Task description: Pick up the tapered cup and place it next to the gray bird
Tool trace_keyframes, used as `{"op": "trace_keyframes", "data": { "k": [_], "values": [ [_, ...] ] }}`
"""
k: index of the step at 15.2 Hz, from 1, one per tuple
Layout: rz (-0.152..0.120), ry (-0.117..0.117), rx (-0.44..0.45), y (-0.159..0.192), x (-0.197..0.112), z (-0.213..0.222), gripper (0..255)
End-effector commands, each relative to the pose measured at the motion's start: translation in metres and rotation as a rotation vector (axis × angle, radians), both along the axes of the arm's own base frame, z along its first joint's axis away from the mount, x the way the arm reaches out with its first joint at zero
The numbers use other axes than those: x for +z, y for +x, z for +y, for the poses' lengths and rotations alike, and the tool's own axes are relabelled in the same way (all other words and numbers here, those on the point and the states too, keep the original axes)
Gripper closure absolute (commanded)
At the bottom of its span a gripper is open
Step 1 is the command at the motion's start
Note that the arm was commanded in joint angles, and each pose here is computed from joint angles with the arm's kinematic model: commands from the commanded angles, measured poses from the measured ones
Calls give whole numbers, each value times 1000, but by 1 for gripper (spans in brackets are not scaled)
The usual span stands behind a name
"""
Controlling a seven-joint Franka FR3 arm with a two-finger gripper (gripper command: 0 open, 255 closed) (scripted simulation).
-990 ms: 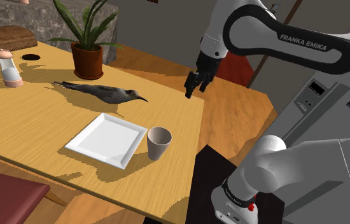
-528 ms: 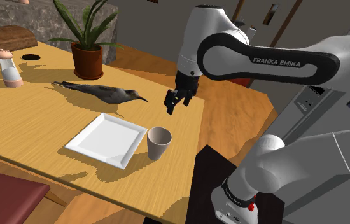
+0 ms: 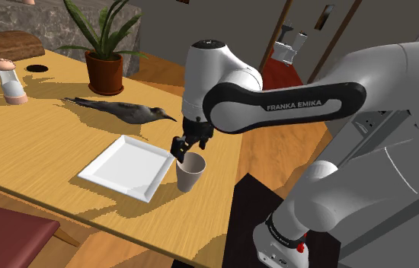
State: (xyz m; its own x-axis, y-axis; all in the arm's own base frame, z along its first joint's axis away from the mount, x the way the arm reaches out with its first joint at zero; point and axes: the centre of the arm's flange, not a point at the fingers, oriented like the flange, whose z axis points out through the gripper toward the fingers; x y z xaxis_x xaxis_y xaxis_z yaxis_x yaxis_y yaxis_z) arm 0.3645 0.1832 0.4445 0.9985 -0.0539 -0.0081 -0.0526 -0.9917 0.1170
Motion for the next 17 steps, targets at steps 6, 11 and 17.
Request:
{"op": "trace_keyframes", "data": {
  "k": [6, 11, 17],
  "values": [
    [14, -16, 0, 7, -50, 33, 0],
    [14, -16, 0, 7, -74, 30, 0],
    [14, -16, 0, 7, -74, 30, 0]
  ]
}}
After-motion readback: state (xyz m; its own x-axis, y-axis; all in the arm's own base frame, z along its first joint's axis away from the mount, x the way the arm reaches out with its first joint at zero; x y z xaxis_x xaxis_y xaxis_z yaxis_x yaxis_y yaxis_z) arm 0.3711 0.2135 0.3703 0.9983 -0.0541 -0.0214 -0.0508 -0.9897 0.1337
